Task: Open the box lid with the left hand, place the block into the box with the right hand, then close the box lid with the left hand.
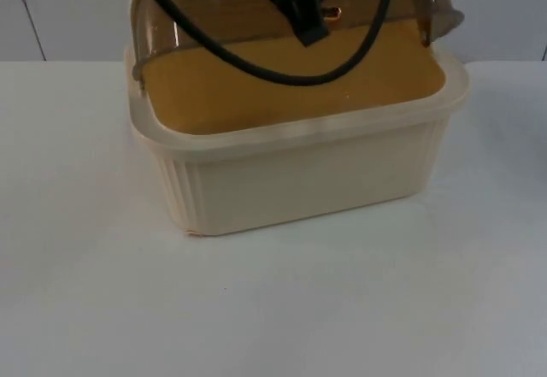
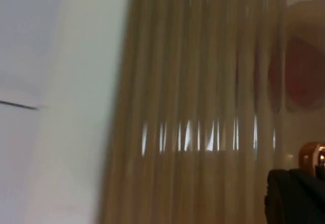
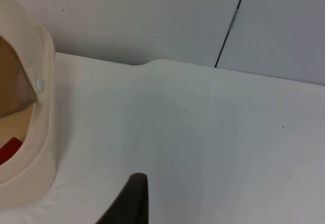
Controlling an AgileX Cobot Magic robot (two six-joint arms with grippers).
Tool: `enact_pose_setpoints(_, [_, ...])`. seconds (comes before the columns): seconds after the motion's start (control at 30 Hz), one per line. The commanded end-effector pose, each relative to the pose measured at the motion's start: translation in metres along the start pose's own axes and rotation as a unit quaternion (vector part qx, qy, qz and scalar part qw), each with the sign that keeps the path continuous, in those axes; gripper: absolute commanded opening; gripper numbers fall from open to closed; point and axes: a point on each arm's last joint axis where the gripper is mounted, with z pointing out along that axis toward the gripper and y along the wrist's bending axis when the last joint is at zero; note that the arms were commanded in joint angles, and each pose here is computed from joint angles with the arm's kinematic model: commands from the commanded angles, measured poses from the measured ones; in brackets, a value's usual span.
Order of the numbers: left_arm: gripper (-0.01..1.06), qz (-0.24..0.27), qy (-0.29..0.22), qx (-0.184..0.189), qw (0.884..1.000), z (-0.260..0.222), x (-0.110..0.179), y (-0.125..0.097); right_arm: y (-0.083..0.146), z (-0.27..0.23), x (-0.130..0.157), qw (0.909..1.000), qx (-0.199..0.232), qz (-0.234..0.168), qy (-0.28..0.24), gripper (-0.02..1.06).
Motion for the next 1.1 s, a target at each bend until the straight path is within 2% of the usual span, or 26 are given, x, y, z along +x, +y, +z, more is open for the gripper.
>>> enact_pose_setpoints(0.0, [0.0,-0.001,0.023,0.019,1.0,0.008,0.009,-0.011,-0.001,-0.004,-0.001,1.0,0.001,0.005,-0.005,1.05])
enact_pose_setpoints(0.1, [0.0,0.004,0.025,0.027,0.999,0.012,0.011,-0.021,-0.001,-0.004,-0.001,1.0,0.0,0.006,-0.005,1.05])
enact_pose_setpoints(0.17, [0.0,0.017,0.022,0.035,0.999,0.016,0.014,-0.038,-0.001,-0.004,-0.001,1.0,0.0,0.006,-0.005,1.05])
enact_pose_setpoints(0.37, [0.0,0.017,0.03,0.052,0.998,0.022,0.025,-0.057,-0.001,-0.004,-0.002,0.9999,0.001,0.007,-0.008,1.05])
enact_pose_setpoints(0.5, [0.0,-0.017,0.037,0.076,0.996,0.02,0.027,-0.063,0.0,-0.004,-0.002,0.9999,-0.003,0.012,-0.009,1.05])
enact_pose_setpoints(0.6, [0.0,-0.08,0.017,0.097,0.992,0.013,0.021,-0.065,0.0,-0.004,-0.002,0.9999,-0.006,0.014,-0.006,1.05])
enact_pose_setpoints(0.67, [0.0,-0.143,-0.004,0.115,0.983,0.007,0.015,-0.067,0.001,-0.004,-0.001,0.9999,-0.008,0.014,-0.001,1.05])
enact_pose_setpoints(0.7, [0.0,-0.143,-0.004,0.115,0.983,0.007,0.015,-0.067,0.001,-0.004,-0.001,0.9999,-0.008,0.014,-0.001,1.05])
enact_pose_setpoints(0.73, [0.0,-0.177,-0.013,0.128,0.976,0.004,0.012,-0.068,0.001,-0.004,0.0,0.9999,-0.008,0.014,0.0,1.05])
enact_pose_setpoints(0.83, [0.0,-0.237,-0.028,0.161,0.958,-0.003,0.006,-0.072,0.001,-0.004,0.0,0.9999,-0.008,0.014,0.0,1.05])
enact_pose_setpoints(0.87, [0.0,-0.237,-0.028,0.161,0.958,-0.003,0.006,-0.072,0.001,-0.004,0.0,0.9999,-0.008,0.014,0.0,1.05])
enact_pose_setpoints(0.97, [0.0,-0.306,-0.039,0.214,0.927,-0.012,-0.001,-0.077,0.001,-0.004,0.0,0.9999,-0.008,0.014,0.0,1.05])
enact_pose_setpoints(1.03, [0.0,-0.321,-0.047,0.23,0.917,-0.019,-0.005,-0.078,0.001,-0.004,0.0,0.9999,-0.008,0.014,0.0,1.05])
enact_pose_setpoints(1.07, [0.0,-0.321,-0.047,0.23,0.917,-0.019,-0.005,-0.078,0.001,-0.004,0.0,0.9999,-0.008,0.014,0.0,1.05])
